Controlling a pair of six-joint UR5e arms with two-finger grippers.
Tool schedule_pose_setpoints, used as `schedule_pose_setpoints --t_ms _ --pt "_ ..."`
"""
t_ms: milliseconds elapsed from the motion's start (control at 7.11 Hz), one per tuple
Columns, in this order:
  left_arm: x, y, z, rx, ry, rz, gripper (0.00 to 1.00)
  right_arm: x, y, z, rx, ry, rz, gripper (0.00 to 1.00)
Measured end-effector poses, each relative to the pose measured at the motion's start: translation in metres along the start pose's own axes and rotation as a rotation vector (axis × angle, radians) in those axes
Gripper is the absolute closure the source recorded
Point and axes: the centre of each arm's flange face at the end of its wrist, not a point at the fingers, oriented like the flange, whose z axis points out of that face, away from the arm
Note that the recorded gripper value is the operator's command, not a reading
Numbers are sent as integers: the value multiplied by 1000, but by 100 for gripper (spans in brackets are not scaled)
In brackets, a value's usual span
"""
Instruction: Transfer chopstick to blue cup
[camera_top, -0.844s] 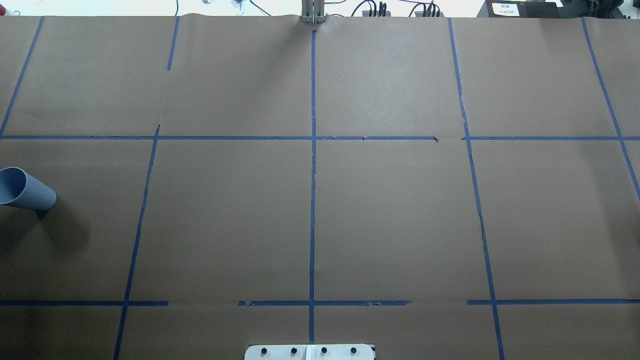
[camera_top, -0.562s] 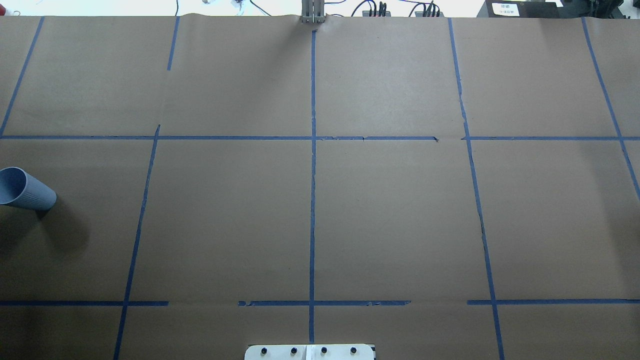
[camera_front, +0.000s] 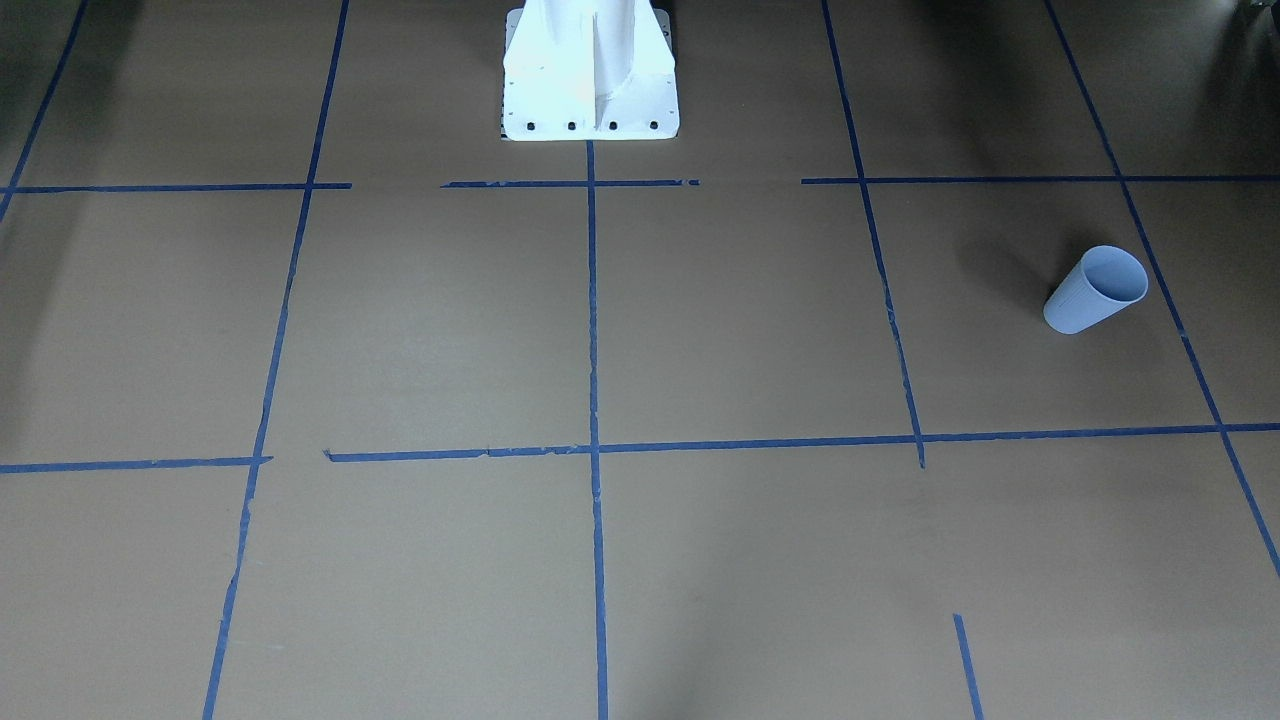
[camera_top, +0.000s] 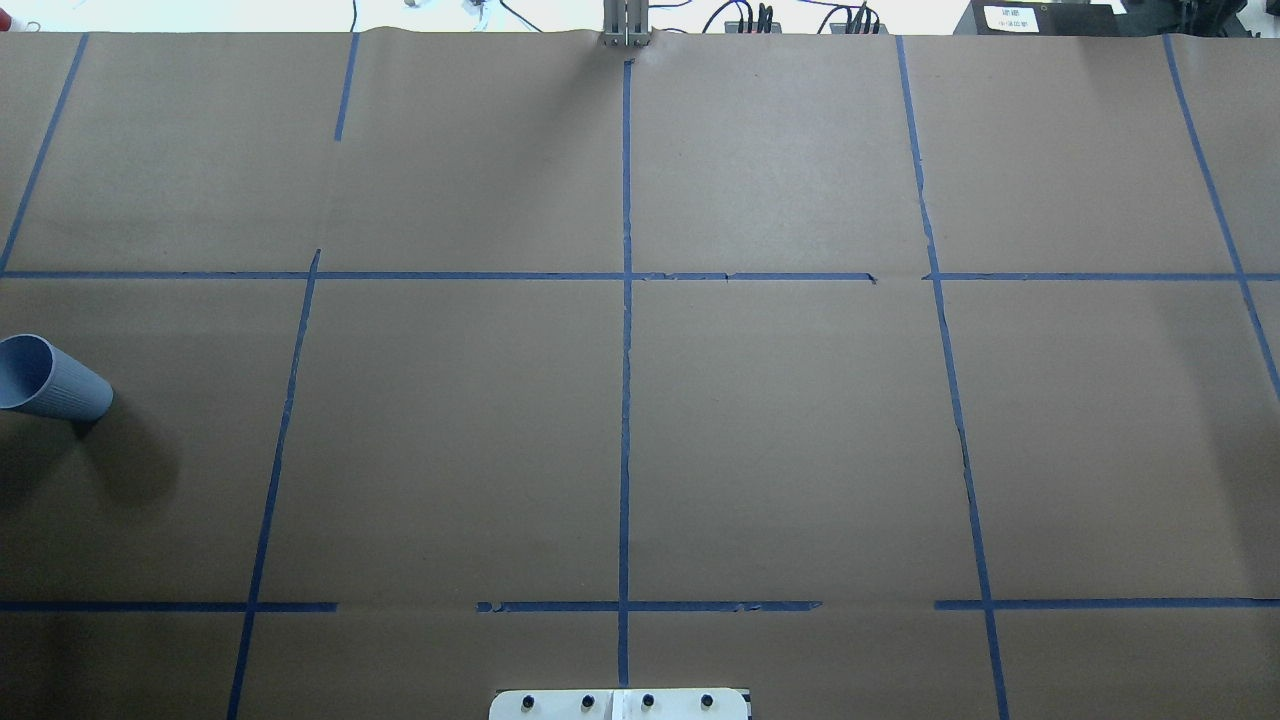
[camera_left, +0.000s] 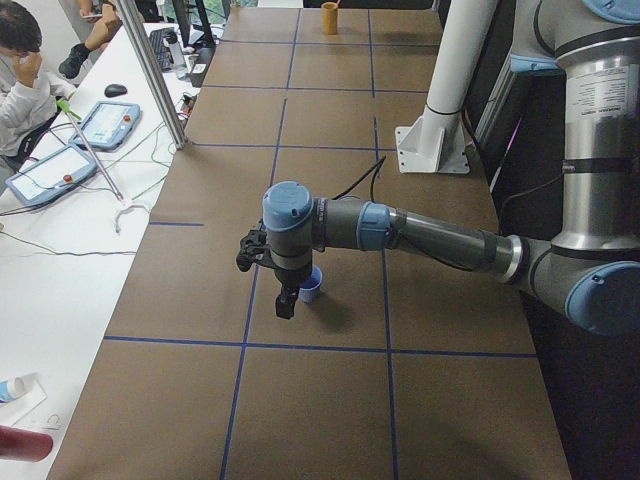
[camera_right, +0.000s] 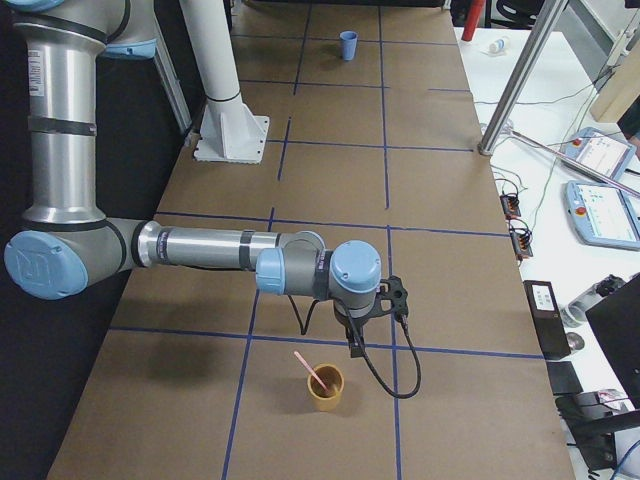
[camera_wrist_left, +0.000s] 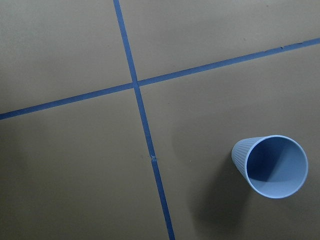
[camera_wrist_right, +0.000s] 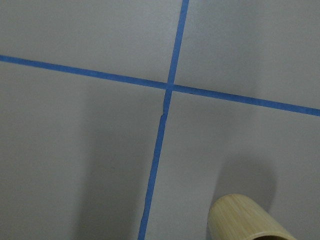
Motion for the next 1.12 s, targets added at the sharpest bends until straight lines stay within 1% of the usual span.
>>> schedule_pose_setpoints --t_ms 141,281,422,562,844,1125 --pt "-1 1 1 -1 -2 -1 0 -2 12 1 1 0 -41 0" --pt "-5 4 5 -8 1 -8 0 -3 17 1 1 -2 -60 0" --pt "-9 6 11 -17 6 -39 0 -4 19 2 0 -3 -68 0" --pt "-7 5 21 -35 11 -102 0 -4 20 3 -2 -4 -71 0" --pt "26 -9 56 -80 21 -196 0 -7 19 6 -7 -7 -81 0" --pt "54 -18 92 -102 29 -235 0 -12 16 10 -15 -11 -98 0"
